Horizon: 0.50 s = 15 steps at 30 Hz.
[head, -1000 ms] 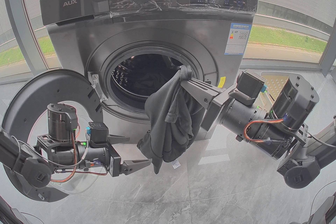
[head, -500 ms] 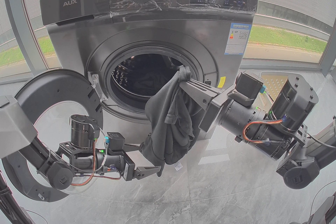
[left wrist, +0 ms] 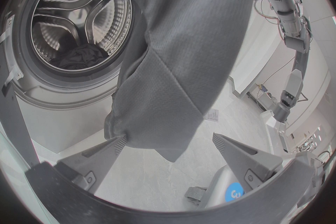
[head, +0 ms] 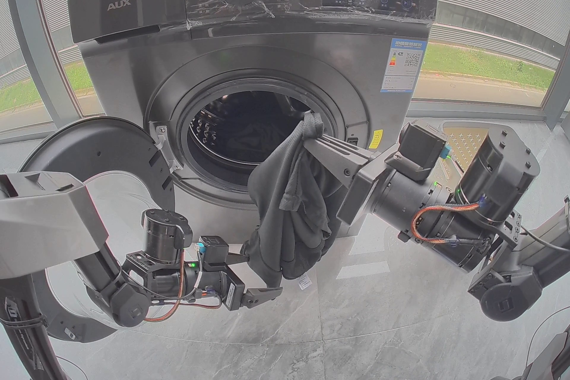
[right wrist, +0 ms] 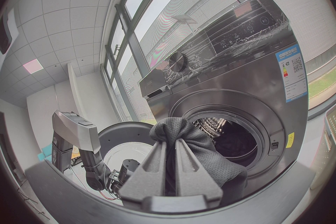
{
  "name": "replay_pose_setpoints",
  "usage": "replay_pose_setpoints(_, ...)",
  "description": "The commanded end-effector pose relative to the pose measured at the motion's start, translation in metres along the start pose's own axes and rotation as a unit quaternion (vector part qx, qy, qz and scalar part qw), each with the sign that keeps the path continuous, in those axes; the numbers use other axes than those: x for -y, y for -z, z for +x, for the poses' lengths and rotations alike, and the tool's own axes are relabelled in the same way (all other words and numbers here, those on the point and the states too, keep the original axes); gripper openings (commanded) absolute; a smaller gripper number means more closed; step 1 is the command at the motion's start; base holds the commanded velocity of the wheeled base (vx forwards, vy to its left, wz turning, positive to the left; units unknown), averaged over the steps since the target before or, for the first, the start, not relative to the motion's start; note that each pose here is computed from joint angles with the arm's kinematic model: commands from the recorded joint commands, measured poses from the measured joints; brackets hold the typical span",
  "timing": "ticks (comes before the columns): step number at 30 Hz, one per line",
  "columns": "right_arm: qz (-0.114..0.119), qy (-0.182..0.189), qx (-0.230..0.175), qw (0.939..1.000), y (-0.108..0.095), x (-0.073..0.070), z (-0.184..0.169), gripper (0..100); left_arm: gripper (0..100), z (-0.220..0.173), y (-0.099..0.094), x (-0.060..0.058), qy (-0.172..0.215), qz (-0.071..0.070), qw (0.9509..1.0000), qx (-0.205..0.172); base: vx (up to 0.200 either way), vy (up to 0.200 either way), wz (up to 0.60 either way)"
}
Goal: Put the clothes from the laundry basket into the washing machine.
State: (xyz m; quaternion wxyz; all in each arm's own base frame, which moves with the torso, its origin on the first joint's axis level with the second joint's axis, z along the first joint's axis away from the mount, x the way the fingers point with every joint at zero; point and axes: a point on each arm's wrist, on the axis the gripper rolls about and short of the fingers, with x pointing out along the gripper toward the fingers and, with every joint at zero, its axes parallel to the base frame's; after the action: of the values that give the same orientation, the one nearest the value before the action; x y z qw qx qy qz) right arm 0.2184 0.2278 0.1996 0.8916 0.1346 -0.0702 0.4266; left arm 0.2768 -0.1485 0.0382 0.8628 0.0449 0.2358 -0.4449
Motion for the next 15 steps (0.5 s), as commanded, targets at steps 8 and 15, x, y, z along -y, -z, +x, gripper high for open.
replay_pose_setpoints(8, 0.001, -0.004, 0.0, 1.0, 0.0, -0.003, 0.0, 0, 100, 0.028, 0.012, -0.009, -0.019, 0.005, 0.9998, -0.001, 0.0, 0.0, 0.0)
replay_pose_setpoints(15, 0.002, -0.004, -0.001, 1.0, 0.0, -0.003, -0.002, 0, 0, 0.039, 0.011, -0.016, -0.033, 0.016, 0.9993, 0.012, 0.0, 0.0, 0.0)
